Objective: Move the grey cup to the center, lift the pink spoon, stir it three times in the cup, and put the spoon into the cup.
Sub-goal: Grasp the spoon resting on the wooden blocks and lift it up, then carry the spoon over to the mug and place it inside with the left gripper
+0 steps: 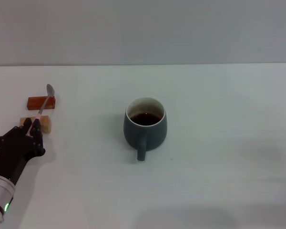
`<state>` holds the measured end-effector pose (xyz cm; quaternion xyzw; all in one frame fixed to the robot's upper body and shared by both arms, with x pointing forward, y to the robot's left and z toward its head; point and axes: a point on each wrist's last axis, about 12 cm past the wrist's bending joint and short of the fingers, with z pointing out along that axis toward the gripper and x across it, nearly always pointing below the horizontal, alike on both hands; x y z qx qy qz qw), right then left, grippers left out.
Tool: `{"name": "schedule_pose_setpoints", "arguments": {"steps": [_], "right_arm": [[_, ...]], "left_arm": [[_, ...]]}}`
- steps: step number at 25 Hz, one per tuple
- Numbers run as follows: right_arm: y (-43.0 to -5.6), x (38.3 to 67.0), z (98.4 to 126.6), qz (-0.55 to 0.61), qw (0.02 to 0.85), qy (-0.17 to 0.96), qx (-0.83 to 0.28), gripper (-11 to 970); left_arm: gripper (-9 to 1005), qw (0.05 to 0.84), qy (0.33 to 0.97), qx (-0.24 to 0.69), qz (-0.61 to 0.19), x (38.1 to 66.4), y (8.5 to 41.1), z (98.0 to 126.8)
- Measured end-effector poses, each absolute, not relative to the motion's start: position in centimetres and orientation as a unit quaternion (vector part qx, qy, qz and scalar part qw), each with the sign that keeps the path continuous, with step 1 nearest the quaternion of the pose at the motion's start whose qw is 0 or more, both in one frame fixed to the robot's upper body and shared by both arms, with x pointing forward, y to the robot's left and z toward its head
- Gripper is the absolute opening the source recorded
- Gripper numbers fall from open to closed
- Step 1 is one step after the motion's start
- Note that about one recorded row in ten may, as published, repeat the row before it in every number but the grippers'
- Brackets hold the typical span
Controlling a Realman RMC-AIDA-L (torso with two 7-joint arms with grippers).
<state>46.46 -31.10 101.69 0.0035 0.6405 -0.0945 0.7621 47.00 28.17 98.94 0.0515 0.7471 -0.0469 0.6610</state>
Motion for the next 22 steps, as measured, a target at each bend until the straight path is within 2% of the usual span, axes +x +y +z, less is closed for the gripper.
{"name": "schedule_pose_setpoints", "arguments": {"steps": [22], "right_arm": [[-31.5,46.1,101.5,-0.102,0.758,0.644,0.007,0]], "left_arm": [[141,0.674,0.729,0.086,-0.083,47.6,26.9,101.9]]}}
